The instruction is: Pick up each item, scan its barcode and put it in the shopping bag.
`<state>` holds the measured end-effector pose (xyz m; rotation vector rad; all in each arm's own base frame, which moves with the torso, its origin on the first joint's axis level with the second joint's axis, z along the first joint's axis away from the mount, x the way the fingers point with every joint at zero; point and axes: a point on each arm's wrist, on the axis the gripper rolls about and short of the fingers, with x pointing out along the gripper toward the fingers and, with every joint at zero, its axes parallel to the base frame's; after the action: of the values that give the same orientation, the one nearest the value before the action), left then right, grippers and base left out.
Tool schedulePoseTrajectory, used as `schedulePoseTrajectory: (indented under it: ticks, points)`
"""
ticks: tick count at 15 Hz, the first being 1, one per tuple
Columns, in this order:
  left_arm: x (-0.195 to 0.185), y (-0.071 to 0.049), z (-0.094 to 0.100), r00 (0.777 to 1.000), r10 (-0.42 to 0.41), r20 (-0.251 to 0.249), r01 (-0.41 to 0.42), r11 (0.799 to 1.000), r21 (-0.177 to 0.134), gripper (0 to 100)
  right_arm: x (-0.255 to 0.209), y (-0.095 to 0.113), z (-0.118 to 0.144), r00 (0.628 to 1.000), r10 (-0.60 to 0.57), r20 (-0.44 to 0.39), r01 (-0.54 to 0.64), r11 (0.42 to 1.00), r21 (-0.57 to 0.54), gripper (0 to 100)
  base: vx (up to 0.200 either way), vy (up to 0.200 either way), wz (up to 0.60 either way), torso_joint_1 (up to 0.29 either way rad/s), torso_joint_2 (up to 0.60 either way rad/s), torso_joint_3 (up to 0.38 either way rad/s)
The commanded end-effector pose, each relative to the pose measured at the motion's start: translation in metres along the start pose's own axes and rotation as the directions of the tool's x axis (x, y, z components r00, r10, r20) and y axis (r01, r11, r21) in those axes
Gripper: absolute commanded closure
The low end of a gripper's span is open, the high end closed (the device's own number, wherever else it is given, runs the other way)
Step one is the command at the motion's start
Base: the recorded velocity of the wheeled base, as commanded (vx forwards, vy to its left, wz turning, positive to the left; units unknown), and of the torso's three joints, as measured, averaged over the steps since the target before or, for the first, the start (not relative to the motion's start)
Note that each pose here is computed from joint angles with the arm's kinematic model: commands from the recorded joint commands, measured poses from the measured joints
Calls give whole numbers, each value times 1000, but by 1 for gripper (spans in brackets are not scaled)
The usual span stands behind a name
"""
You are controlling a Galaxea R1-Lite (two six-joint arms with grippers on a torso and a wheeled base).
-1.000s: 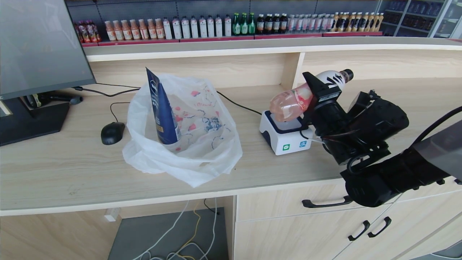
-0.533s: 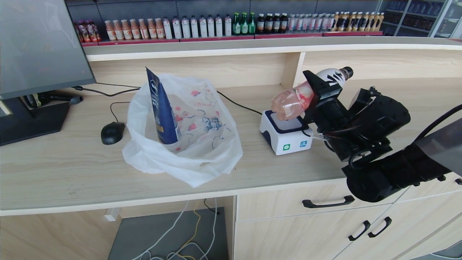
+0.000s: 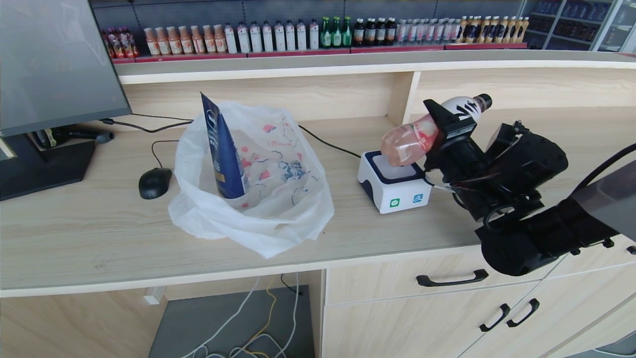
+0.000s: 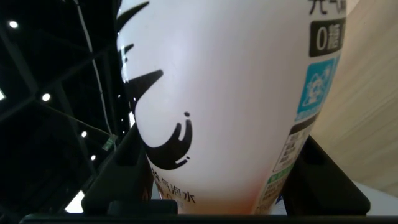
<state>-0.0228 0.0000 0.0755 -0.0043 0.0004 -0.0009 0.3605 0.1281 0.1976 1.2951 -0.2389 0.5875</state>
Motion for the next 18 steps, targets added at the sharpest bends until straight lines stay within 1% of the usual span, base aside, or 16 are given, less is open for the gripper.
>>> schedulePoseTrajectory:
  ticks: [1,10,16,18]
  points:
    - [0,0,0,1000,1,0,-1,1000,0,0,0,-8,-3,1000,-18,-3,18,1000,0,100,0,0,0,0,0,0]
    - [0,0,0,1000,-1,0,1,1000,0,0,0,-9,-3,1000,-18,-3,18,1000,1,100,0,0,0,0,0,0]
    - [0,0,0,1000,-1,0,1,1000,0,0,1,4,0,1000,13,4,-13,1000,2,100,0,0,0,0,0,0]
    - [0,0,0,1000,1,0,-1,1000,0,0,1,12,2,999,31,8,-32,1000,1,100,0,0,0,0,0,0]
